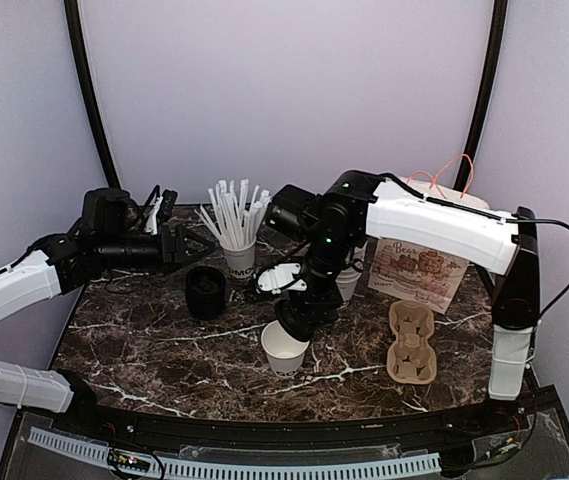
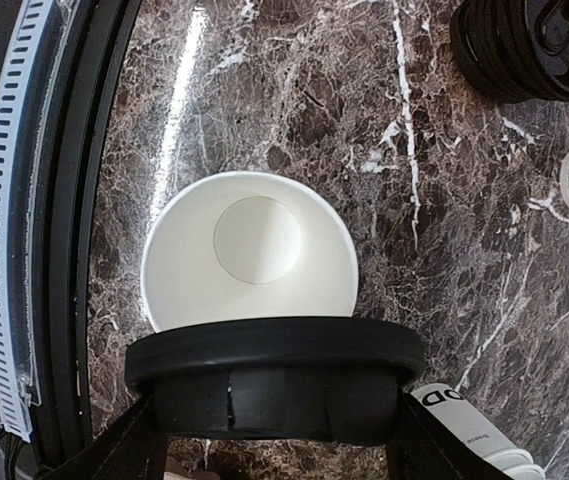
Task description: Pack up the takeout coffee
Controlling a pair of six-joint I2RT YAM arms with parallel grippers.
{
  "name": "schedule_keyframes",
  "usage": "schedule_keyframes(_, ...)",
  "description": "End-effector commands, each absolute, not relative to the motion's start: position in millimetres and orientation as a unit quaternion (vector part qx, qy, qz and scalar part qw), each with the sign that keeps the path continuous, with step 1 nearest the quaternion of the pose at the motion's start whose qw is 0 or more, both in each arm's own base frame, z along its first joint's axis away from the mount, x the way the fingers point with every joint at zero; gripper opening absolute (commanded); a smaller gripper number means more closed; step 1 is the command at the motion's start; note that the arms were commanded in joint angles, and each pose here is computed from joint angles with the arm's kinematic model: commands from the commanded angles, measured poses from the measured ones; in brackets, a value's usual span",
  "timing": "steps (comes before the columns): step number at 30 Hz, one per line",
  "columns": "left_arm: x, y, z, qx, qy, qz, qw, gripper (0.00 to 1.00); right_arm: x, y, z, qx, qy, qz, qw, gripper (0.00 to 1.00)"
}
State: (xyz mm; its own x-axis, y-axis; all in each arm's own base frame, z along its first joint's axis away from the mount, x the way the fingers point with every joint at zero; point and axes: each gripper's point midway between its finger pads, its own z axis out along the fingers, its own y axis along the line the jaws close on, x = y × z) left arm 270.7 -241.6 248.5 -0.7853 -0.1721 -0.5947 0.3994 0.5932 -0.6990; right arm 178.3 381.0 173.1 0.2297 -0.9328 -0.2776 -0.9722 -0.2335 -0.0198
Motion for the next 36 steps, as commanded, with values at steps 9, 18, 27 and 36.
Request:
schedule_keyframes(9,258.0,-233.6,198.2,0.020,0.844,-0.458,0.280,0.63,170.4,386.4,169.5,-0.794,0.597,0.079,0.086,0.74)
schedule_keyframes(18,250.6,-238.7,156.1,-0.008,0.834,-0.493,0.248,0.62,167.1,391.8,164.7,-0.797,0.593,0.075,0.085,0.76)
schedule_keyframes(27,234.2,-253.7,122.5,0.003,0.852,-0.485,0.196,0.58,168.4,393.9,161.1,-0.797,0.594,0.066,0.085,0.77)
schedule_keyframes(36,205.5,-305.3,100.0,0.060,0.854,-0.500,0.129,0.49,165.5,396.2,162.5,-0.803,0.586,0.056,0.093,0.80)
